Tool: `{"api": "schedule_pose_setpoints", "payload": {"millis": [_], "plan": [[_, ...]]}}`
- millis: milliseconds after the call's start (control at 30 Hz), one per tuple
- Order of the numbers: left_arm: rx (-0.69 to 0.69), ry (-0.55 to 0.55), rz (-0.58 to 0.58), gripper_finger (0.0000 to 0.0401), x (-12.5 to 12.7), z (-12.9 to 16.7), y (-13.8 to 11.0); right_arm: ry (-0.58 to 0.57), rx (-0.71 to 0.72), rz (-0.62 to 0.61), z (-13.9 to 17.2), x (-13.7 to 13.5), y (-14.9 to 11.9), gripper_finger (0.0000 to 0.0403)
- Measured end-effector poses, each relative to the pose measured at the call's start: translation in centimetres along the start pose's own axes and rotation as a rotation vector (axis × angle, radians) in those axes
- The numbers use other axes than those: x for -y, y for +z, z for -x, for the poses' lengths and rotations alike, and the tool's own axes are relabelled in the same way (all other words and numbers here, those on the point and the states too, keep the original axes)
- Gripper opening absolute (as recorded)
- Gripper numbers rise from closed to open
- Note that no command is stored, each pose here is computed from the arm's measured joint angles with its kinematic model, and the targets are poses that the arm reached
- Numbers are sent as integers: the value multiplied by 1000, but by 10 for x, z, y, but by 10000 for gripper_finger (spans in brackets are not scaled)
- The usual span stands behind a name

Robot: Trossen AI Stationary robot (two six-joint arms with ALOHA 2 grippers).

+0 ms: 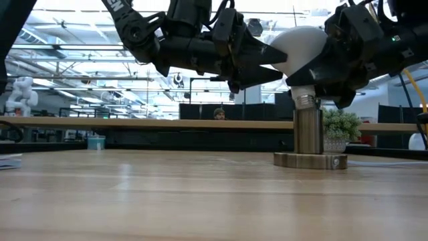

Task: Screw lightbulb
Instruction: Insert the lightbulb into the bronze lamp socket

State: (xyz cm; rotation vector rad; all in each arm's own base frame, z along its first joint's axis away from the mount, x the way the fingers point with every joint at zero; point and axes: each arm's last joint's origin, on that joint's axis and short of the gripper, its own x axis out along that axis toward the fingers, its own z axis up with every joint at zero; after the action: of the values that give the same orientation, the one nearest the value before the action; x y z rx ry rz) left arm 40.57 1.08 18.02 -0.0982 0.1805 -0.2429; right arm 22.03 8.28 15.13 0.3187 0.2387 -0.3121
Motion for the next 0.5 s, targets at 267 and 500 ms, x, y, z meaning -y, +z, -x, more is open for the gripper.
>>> {"api": "schedule_pose_setpoints", "payload": {"millis": [267, 500], "plan": [[-3, -1, 0, 284, 1, 0, 0, -23, -23, 54, -1, 4, -2, 175], [-11, -1, 4, 284, 1, 0, -1, -21, -20, 71, -1, 3, -1, 175]]}}
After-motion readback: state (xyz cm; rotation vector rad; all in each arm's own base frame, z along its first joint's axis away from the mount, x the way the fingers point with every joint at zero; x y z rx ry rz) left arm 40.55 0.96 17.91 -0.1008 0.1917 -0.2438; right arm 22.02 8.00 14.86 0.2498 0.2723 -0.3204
